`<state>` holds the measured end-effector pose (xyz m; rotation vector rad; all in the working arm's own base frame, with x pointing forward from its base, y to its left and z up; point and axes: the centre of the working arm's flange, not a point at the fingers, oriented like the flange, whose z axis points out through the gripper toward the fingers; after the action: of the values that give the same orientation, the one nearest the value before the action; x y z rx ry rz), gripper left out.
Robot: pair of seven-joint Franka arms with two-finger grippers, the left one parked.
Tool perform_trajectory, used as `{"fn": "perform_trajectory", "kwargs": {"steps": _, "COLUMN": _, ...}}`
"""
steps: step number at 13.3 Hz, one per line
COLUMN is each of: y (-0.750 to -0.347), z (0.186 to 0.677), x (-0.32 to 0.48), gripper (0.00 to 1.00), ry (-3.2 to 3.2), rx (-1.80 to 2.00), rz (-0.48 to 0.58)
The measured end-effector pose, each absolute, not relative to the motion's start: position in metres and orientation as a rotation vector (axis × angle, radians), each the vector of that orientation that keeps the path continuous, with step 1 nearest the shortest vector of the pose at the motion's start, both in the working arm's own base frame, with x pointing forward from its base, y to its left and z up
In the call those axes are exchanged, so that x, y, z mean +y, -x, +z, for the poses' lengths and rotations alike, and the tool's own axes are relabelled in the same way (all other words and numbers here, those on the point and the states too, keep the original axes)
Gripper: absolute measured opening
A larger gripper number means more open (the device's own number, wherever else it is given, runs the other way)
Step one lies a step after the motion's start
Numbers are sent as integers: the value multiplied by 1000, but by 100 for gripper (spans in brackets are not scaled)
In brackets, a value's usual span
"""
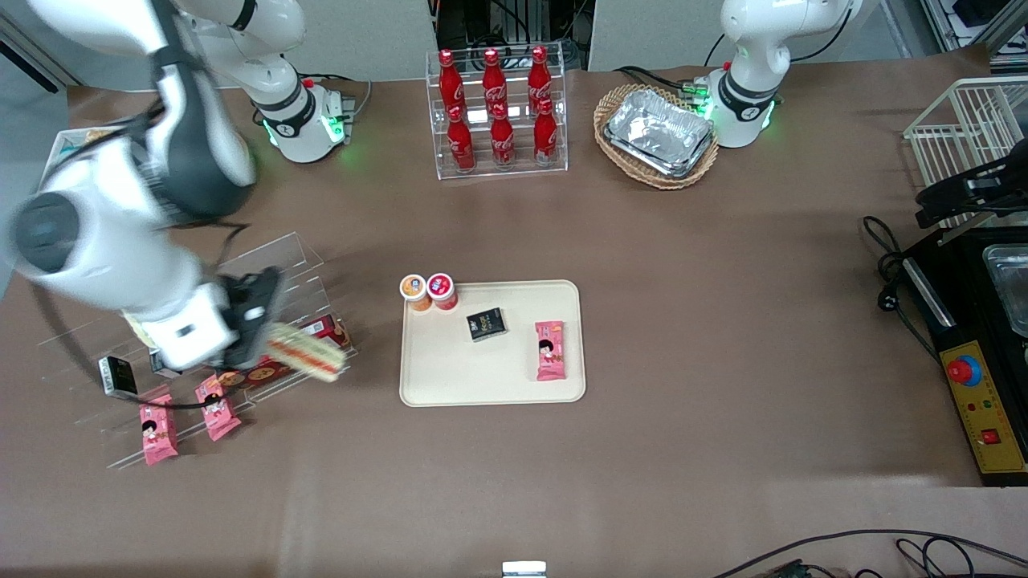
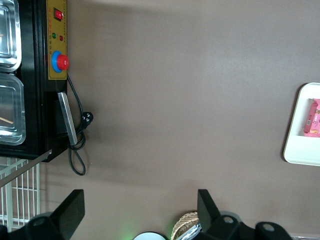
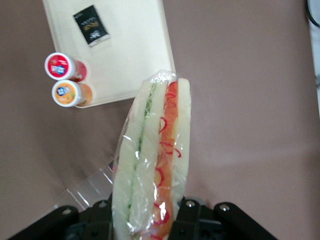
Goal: Place sandwich on tray
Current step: 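Lift the sandwich out of the rack and carry it toward the cream tray, then lower the sandwich onto the tray beside the black packet and open the gripper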
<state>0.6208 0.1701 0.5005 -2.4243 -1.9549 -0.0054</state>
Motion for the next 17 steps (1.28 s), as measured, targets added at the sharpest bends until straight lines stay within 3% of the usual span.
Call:
{"fn": "perform_trajectory", "kwargs": {"steps": 9, "y": -604, "z": 416, "x": 315, "gripper": 39, "ry": 2233, "rx": -2211, "rz": -23}}
{"fn": "perform_trajectory", "kwargs": {"steps": 14, "y": -599, "z": 343, "x": 360, "gripper": 40, "ry": 2204, "rx": -2237, "rz": -20}}
{"fn": "perform_trajectory", "kwargs": {"steps": 17, "y": -606, "z": 302, "x": 369, "gripper": 41, "ry": 2201, "rx": -2266, "rz": -70}}
